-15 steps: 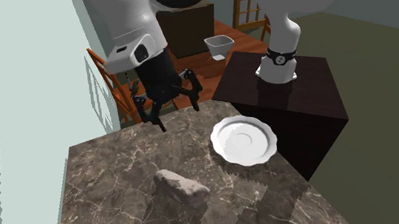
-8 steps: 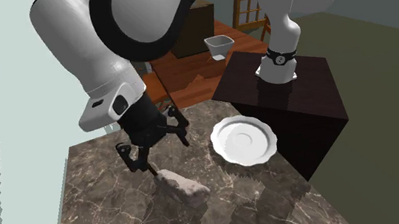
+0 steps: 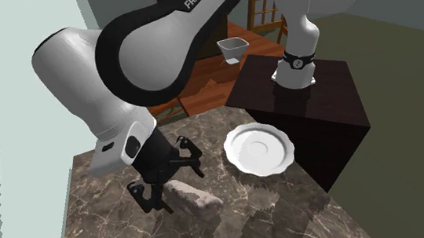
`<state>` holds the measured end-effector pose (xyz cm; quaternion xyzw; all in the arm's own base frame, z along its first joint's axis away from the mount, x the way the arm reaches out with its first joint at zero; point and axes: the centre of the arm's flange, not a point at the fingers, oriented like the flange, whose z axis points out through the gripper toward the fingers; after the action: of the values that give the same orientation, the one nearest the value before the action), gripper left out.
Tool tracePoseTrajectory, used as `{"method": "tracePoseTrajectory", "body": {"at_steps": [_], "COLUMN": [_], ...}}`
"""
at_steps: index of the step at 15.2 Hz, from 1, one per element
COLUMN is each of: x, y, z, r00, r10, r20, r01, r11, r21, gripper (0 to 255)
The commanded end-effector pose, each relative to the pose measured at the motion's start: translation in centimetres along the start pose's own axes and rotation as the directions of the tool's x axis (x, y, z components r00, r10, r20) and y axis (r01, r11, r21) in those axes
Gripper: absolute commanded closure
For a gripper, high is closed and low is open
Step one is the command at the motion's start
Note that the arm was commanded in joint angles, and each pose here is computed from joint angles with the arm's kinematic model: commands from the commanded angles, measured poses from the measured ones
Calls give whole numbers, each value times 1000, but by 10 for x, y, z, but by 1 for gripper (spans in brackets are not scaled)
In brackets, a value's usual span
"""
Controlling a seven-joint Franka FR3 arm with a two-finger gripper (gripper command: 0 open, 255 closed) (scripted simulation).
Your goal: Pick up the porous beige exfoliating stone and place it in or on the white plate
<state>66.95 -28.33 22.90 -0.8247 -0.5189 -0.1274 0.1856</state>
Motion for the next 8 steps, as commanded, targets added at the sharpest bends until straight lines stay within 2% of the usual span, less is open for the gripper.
{"method": "tracePoseTrajectory", "body": {"at_steps": [1, 2, 8], "x": [-1, -1, -1], "y": [0, 0, 0], "z": [11, 19, 19], "r00": [1000, 1000, 1000], "r10": [-1, -1, -1], "r20": [0, 0, 0], "r01": [1, 1, 1], "r11": [1000, 1000, 1000], "r21": [0, 0, 0], "gripper": [0, 0, 0]}}
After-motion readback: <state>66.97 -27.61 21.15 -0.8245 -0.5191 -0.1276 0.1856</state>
